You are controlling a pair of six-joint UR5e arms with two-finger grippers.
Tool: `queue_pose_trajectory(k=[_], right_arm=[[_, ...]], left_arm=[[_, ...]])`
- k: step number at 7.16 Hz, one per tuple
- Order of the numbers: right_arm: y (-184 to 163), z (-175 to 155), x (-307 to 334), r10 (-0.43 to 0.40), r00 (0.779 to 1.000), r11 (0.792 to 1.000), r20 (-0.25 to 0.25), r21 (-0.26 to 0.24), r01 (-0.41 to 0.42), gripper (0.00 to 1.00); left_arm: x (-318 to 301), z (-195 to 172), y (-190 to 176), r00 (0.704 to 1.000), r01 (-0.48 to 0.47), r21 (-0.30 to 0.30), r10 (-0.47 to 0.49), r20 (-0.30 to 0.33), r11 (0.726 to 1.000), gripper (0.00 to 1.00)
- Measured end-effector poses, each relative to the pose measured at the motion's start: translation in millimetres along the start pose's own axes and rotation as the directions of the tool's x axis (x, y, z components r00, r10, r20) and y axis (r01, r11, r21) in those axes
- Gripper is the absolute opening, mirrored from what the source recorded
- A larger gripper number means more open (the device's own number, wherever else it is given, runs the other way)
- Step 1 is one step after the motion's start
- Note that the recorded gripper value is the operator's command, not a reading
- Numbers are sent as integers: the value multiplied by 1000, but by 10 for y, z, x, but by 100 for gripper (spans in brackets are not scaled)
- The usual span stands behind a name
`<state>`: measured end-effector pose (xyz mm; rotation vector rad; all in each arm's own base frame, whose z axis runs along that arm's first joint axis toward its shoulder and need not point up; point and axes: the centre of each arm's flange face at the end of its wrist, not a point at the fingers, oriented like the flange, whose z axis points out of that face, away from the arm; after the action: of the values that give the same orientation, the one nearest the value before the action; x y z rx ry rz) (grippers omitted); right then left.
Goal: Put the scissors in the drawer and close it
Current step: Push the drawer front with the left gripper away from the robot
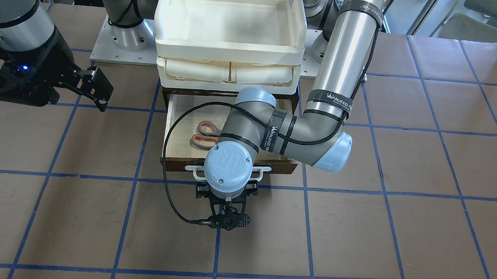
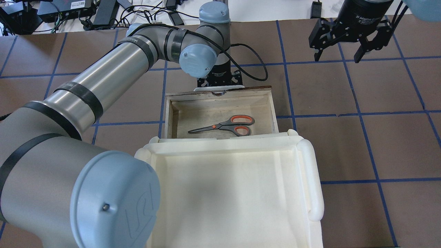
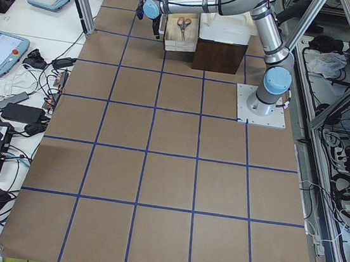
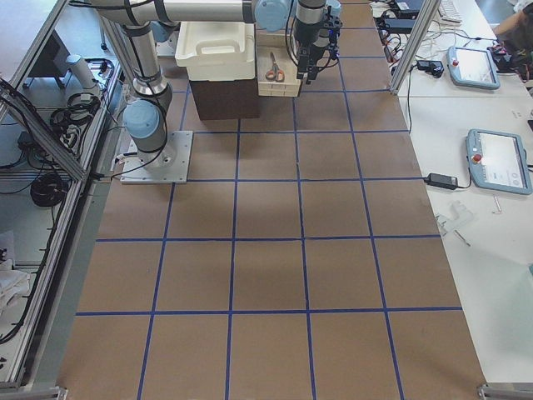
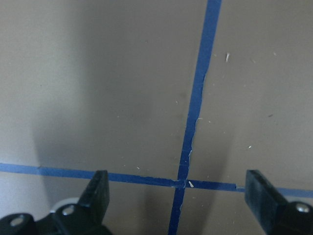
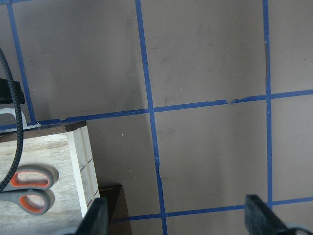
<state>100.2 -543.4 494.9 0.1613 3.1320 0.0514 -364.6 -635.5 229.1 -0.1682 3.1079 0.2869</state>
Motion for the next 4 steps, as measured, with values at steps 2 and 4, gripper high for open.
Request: queue_pose_trajectory(k=[2,4], right_arm=[[1,4,-1,0,1000,1000,0,-1,0,100],[3,2,1,0,1000,1000,0,-1,0,100]], left_arm=[[17,-36,73,1000,4,-19,-4,9,1000,100],[41,-111,178,1000,16,-41,-16,10,999,100]])
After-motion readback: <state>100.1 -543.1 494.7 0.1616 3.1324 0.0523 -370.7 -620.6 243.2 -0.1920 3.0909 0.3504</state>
